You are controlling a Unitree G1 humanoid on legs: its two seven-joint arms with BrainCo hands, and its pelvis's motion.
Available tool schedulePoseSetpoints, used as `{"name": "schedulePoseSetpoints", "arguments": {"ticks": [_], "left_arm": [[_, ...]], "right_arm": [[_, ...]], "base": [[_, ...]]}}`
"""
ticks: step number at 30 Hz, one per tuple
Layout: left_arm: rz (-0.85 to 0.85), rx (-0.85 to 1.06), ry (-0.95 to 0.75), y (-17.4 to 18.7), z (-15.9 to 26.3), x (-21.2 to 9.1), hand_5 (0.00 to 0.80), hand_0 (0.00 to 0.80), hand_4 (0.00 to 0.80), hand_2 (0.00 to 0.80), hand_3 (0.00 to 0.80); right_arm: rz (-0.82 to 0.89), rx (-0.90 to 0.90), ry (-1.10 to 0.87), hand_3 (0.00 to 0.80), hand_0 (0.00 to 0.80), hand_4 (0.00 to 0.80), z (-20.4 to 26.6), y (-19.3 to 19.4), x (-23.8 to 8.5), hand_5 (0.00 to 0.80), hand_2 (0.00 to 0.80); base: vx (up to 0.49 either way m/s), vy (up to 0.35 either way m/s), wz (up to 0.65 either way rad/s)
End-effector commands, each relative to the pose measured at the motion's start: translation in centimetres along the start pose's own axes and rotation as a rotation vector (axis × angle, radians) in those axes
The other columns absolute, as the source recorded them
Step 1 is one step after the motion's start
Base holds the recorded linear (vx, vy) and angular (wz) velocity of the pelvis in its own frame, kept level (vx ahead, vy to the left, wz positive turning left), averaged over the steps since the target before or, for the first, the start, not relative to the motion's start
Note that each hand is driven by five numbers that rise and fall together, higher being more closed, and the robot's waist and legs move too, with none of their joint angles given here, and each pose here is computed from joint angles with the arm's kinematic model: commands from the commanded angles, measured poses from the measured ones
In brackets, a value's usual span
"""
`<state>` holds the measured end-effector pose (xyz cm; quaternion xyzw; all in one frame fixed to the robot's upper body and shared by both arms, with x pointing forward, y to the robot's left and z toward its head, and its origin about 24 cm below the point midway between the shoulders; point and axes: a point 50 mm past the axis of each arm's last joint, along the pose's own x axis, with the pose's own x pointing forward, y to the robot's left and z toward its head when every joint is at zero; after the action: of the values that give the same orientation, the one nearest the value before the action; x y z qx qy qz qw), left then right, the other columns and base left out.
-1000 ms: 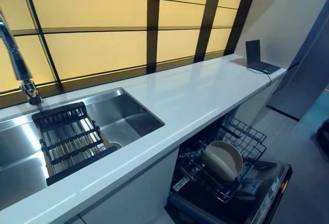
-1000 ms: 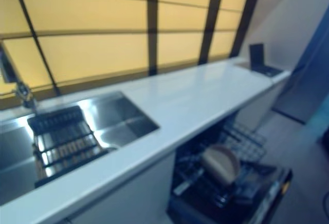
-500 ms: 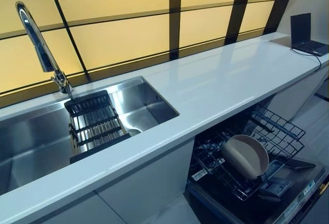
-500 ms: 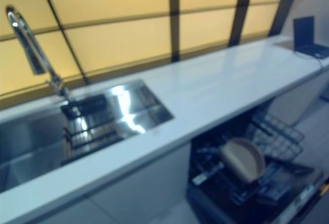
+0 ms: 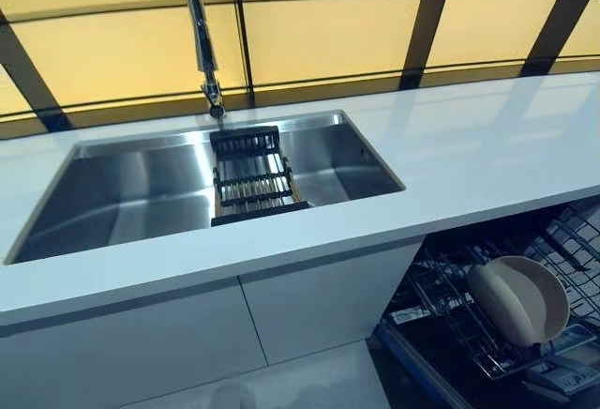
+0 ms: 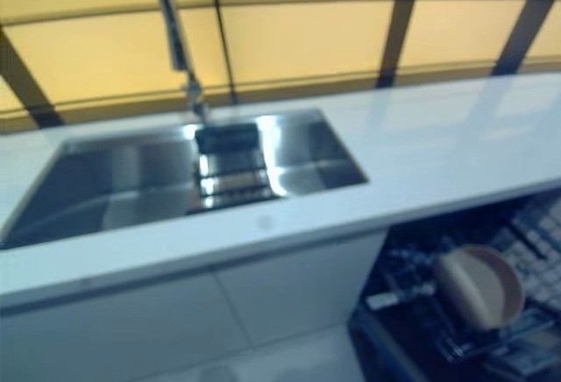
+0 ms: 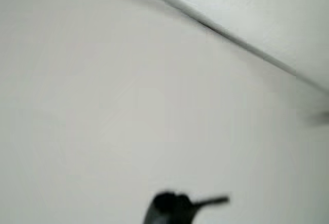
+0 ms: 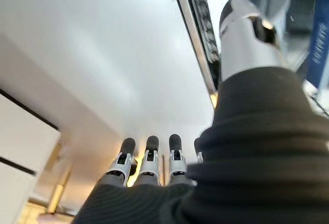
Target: Take plates into dishwasher
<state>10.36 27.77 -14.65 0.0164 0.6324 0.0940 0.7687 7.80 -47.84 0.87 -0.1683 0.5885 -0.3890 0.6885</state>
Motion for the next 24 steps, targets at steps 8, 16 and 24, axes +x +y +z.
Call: {"name": "schedulePoseSetpoints", "arguments": {"ticks": [8, 16, 24], "left_arm": [[-0.024, 0.089, -0.096, -0.7, 2.3, -0.2, 0.0, 0.0, 0.0, 0.0, 0.0], [0.045, 0.027, 0.077, 2.3, -1.6, -0.4, 0.0, 0.0, 0.0, 0.0, 0.0], [0.086, -0.014, 0.117, 3.7, -2.9, -0.7, 0.0, 0.0, 0.0, 0.0, 0.0]], "right_arm": [[-0.008, -0.102, 0.132, 0.0, 0.0, 0.0, -2.0, 0.9, 0.3, 0.0, 0.0], [0.064, -0.068, 0.209, 0.0, 0.0, 0.0, -7.3, 5.6, 1.1, 0.0, 0.0], [0.126, 0.019, 0.209, 0.0, 0.0, 0.0, -7.5, 9.5, 0.8, 0.0, 0.0]], "base": [[-0.136, 0.039, -0.16], [-0.191, -0.075, -0.19], [-0.116, -0.157, -0.28]]}}
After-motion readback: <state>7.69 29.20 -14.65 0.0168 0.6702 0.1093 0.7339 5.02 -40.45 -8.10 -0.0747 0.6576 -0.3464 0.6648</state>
